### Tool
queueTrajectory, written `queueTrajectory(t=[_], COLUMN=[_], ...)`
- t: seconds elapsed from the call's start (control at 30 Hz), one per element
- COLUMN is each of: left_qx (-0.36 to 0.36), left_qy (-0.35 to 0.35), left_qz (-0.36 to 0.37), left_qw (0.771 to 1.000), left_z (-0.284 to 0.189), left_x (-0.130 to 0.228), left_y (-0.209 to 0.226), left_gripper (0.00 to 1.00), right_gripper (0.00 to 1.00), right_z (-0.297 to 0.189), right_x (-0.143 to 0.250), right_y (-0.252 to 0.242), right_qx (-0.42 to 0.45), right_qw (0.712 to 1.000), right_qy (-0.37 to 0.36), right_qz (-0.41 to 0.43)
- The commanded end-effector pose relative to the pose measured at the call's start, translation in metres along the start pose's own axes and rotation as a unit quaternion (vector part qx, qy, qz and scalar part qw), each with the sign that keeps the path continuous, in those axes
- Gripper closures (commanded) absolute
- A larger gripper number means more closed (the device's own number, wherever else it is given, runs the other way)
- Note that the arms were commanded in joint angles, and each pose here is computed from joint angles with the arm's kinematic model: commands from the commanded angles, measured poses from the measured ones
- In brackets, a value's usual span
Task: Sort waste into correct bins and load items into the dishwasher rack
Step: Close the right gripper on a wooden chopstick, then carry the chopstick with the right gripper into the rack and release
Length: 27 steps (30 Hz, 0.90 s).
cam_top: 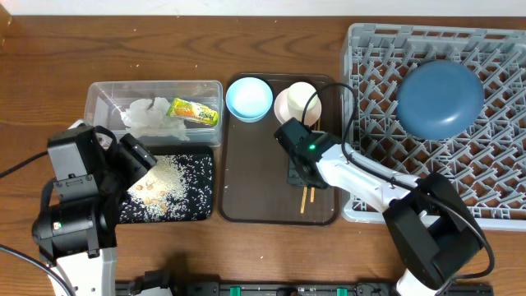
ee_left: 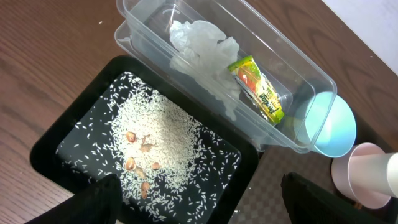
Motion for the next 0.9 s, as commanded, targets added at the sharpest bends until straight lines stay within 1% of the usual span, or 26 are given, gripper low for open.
queueTrajectory(t=[0.0, 0.1, 0.2, 0.43, 0.7, 0.87], left_qx=[-0.003, -0.003, -0.003, -0.003, -0.003, -0.003], left_qy=[-0.008, -0.008, -0.008, -0.008, -0.008, -0.008], left_qz=[0.001, 0.001, 0.001, 0.001, 0.001, 0.001], left_qw=[1.0, 1.0, 1.0, 1.0, 1.0, 1.0], left_z=[-0.002, -0.002, -0.002, -0.002, -0.002, -0.002], left_x=[-0.003, -0.003, -0.003, -0.003, -0.003, -0.003], left_y=[0.0, 0.0, 0.0, 0.0, 0.0, 0.0], left_gripper=[0.16, 0.16, 0.16, 0.15, 0.15, 0.15], right_gripper=[0.88, 0.92, 0.99, 0.99, 0.99, 0.99], right_z=[0.002, 0.003, 0.002, -0.013, -0.082, -0.124], right_x=[0.008, 0.009, 0.007, -0.01, -0.04, -0.046], right_y=[0.0, -0.001, 0.0, 0.006, -0.014, -0.051], right_qx=[0.011, 0.012, 0.01, -0.006, -0.033, -0.037], right_qw=[1.0, 1.0, 1.0, 1.0, 0.995, 0.99], right_qy=[0.0, 0.002, -0.002, -0.027, -0.089, -0.131], right_qz=[-0.003, -0.003, -0.002, -0.002, 0.004, 0.022])
Point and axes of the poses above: each gripper's point midway between its finger pads, its own z axis out along the fingers, its own y axis along the line the jaws close on, x = y × z, the point moved 7 cm from there along -z, back along the fingers, and after that the axes turned 11 degrees about -z, right-handed, at the moved point
